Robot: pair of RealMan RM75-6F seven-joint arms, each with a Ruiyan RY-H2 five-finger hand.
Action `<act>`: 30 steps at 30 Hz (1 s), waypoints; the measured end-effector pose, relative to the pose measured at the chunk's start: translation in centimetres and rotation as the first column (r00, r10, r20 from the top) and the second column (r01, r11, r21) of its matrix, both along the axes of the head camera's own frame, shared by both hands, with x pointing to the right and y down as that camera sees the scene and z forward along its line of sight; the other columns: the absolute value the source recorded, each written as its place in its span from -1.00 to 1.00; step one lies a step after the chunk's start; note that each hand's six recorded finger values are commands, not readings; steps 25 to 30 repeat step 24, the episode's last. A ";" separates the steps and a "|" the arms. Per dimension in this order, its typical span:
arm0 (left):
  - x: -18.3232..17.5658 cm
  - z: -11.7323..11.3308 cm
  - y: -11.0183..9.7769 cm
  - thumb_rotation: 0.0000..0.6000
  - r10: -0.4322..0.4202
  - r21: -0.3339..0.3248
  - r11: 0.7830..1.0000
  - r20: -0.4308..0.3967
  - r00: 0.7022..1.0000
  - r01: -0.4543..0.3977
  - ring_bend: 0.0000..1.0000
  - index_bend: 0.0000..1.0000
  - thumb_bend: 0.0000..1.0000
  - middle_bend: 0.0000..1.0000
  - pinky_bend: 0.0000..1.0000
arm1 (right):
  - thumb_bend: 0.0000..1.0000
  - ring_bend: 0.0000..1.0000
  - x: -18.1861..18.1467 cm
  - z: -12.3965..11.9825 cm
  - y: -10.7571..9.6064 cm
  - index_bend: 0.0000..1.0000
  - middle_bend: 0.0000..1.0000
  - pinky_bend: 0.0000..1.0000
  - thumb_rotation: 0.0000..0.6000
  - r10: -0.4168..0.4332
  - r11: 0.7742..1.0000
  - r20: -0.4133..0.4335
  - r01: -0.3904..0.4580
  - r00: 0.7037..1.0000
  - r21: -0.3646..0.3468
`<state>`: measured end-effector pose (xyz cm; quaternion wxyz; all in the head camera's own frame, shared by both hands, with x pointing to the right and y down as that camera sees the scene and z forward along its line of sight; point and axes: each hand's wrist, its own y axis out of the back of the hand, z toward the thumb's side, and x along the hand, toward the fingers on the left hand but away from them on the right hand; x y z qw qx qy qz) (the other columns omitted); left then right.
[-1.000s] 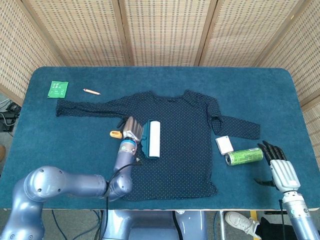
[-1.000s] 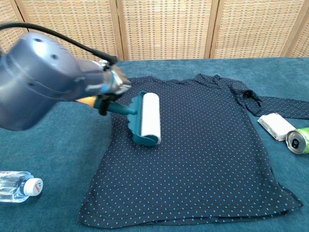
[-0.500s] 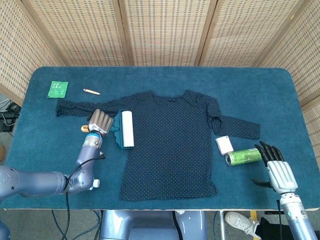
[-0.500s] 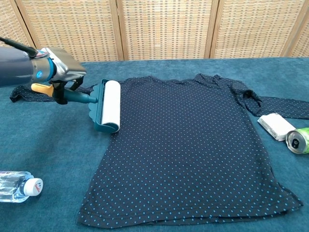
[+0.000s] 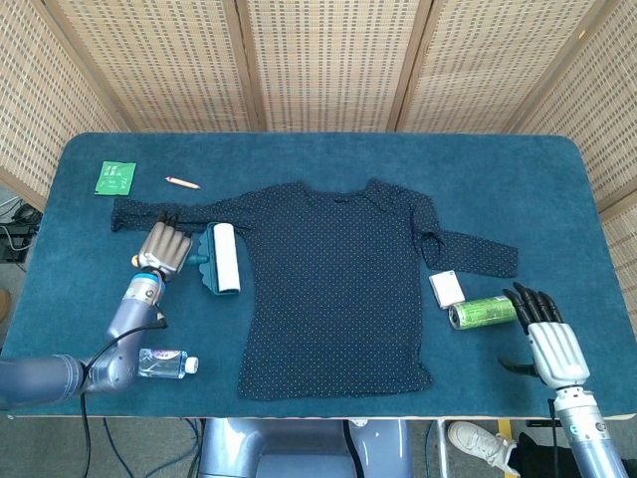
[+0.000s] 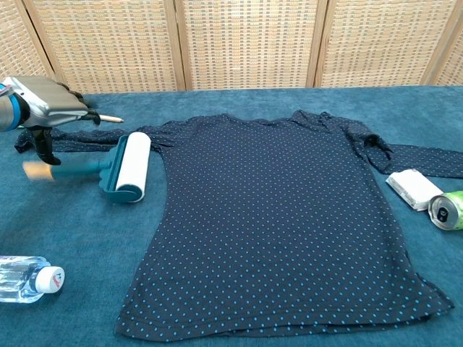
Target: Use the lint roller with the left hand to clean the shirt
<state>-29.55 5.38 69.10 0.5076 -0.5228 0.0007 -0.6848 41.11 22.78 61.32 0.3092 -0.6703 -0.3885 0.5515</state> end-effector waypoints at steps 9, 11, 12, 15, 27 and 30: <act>-2.4 -1.5 1.4 1.00 -0.119 0.046 0.990 -0.208 0.971 0.131 -1.00 -1.00 -0.63 -1.00 -1.00 | -0.89 -1.00 -0.4 -0.5 0.1 -1.00 -1.00 -1.00 1.00 -0.015 1.000 0.006 0.014 1.000 0.021; -3.2 -2.4 2.3 1.00 -0.150 0.070 0.981 -0.301 0.942 0.179 -1.00 -1.00 -0.63 -1.00 -1.00 | -0.89 -1.00 -0.7 -0.6 0.1 -1.00 -1.00 -1.00 1.00 -0.025 0.999 0.007 0.025 1.000 0.032; -3.5 -2.8 2.8 1.00 -0.157 0.084 0.977 -0.345 0.925 0.197 -1.00 -1.00 -0.63 -1.00 -1.00 | -0.89 -1.00 -0.8 -0.7 0.1 -1.00 -1.00 -1.00 1.00 -0.030 0.999 0.008 0.030 1.000 0.034; -5.0 -4.9 4.9 1.00 -0.149 0.148 0.958 -0.479 0.865 0.247 -1.00 -1.00 -0.63 -1.00 -1.00 | -0.89 -1.00 -1.1 -0.9 0.0 -1.00 -1.00 -1.00 1.00 -0.041 0.998 0.006 0.040 0.999 0.051; -11.3 -9.7 14.4 1.00 -0.166 0.234 0.887 -0.643 0.748 0.398 -1.00 -1.00 -0.63 -1.00 -1.00 | -0.89 -1.00 -0.4 -2.0 -0.5 -1.00 -1.00 -1.00 1.00 -0.023 0.993 -0.014 0.025 1.000 0.111; -11.3 -9.7 14.4 1.00 -0.166 0.234 0.887 -0.643 0.748 0.398 -1.00 -1.00 -0.63 -1.00 -1.00 | -0.89 -1.00 -0.4 -2.0 -0.5 -1.00 -1.00 -1.00 1.00 -0.023 0.993 -0.014 0.025 1.000 0.111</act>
